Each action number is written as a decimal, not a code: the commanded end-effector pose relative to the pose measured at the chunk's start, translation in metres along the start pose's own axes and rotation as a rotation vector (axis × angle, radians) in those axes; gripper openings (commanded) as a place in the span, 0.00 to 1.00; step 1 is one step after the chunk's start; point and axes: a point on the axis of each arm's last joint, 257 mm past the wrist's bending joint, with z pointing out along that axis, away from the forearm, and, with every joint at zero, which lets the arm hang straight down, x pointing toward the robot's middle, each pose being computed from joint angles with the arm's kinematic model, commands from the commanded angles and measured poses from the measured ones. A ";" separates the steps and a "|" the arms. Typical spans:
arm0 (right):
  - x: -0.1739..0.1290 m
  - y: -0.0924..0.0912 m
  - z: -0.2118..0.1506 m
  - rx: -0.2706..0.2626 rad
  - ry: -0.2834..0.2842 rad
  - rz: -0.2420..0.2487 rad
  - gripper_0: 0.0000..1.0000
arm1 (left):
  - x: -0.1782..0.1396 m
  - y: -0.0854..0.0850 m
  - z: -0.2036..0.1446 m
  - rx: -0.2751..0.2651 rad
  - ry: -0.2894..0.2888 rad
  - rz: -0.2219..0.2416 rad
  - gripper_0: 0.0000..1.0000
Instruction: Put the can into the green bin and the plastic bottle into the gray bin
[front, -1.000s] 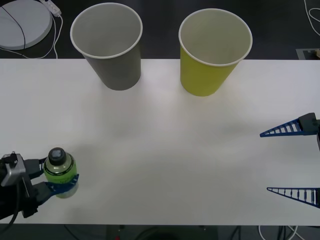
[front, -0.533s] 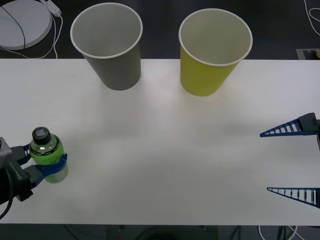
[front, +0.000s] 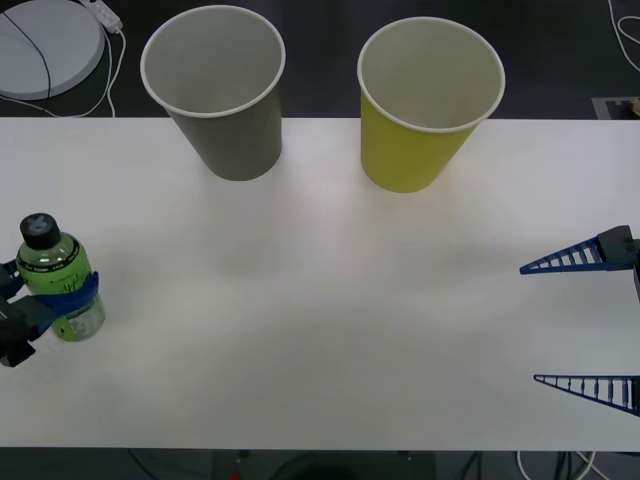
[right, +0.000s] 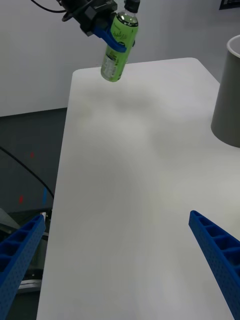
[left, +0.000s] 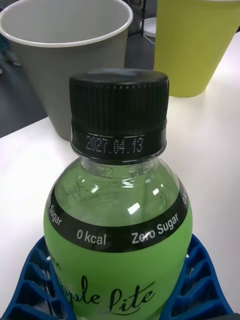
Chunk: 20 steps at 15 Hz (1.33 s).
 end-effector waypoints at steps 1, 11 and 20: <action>0.000 0.000 0.000 0.000 0.000 0.000 1.00 | -0.006 0.010 -0.007 0.020 0.035 0.003 0.00; 0.000 0.000 0.000 0.000 0.000 0.000 1.00 | -0.038 0.059 -0.023 -0.019 0.132 0.007 0.00; 0.000 0.000 0.000 0.000 0.000 0.000 1.00 | -0.066 0.123 -0.023 0.005 0.233 0.089 0.00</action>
